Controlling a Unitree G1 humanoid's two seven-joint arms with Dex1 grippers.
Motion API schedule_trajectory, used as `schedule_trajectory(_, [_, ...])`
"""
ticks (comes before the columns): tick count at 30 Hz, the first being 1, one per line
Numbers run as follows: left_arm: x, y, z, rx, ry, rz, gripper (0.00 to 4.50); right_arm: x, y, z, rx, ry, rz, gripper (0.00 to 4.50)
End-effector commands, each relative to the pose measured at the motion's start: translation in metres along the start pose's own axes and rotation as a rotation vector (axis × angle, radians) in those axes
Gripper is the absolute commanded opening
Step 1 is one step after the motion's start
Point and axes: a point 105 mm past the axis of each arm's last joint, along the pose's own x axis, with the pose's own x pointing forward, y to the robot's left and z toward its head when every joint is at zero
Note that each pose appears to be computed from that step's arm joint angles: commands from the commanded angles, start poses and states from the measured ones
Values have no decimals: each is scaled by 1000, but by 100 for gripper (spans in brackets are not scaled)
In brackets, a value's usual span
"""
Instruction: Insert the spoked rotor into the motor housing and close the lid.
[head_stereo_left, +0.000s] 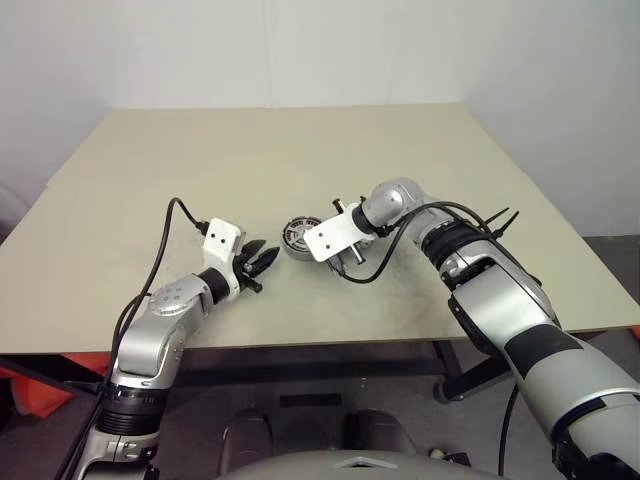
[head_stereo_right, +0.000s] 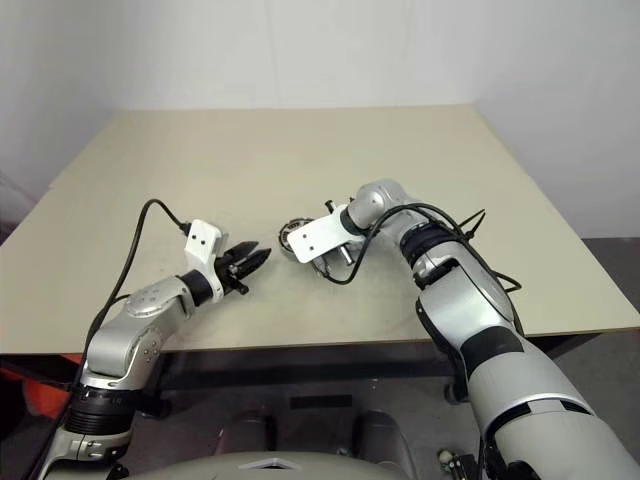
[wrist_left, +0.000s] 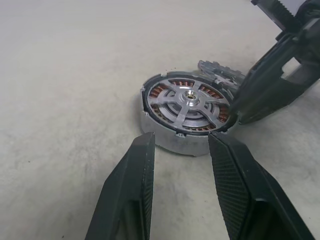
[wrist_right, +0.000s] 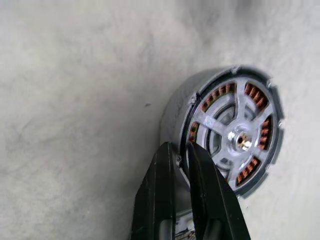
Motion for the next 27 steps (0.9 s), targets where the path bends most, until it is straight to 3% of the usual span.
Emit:
schedule_trajectory(1, [1,0,13,43,-42,-4,177,-8,-20,12,-4,-49,-112,175])
schedule_trajectory(5, [2,-1,12,43,-40,-9,177,-17,-31,15,13,-70,-191,313])
schedule_trajectory(10, [5,-3,15,43,-49,-26,177,-46,-51,12,204,-167,-411,313])
schedule_trajectory(14, [8,-2,28,23,-81,-55,177,-71,-63,-5,783,-375,-687,313])
schedule_trajectory(19, [26,7,45,13,-110,-81,177,-77,-13,-25,1215,-434,-731,313])
schedule_trajectory(27, [46,32,59,57,-112,-80,177,-94,51,-33,1734,-510,-791,313])
